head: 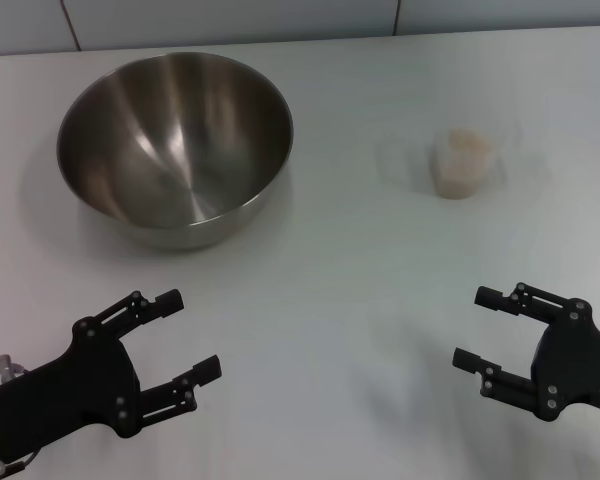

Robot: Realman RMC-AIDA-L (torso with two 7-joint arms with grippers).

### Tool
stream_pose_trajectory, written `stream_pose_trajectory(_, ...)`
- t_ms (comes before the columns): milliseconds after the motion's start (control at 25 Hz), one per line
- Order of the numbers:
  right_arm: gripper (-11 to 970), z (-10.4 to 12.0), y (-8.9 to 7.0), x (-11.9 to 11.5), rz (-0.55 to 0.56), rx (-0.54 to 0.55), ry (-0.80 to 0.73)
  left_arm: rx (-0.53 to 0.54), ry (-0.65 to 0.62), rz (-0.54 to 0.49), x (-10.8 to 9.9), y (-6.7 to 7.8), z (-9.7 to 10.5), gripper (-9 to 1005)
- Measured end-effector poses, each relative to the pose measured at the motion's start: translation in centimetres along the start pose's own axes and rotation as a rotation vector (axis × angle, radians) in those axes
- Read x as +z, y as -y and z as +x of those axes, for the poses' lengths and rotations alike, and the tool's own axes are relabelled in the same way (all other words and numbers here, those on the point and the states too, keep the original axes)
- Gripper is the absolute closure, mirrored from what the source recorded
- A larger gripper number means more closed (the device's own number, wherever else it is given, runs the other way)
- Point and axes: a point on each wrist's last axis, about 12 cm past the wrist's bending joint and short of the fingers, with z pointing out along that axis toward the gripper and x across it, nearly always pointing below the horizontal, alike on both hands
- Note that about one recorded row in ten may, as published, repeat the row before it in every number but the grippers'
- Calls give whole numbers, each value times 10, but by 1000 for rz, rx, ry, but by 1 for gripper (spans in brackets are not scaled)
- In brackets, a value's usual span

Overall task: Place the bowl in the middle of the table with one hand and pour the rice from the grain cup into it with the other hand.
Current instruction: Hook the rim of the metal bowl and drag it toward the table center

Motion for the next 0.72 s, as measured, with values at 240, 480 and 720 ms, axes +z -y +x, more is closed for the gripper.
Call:
stream_pose_trajectory(240,291,0,1,2,-7,-4,-2,3,-1,1,1,-1,-1,153)
stream_pose_trajectory(480,291,-1,2,3,-8,-9,-2,5,0,2,2,-2,-1,154)
stream_pose_trajectory(720,291,-1,2,4,-10,-13,0,9,3,-1,2,-3,-2,153)
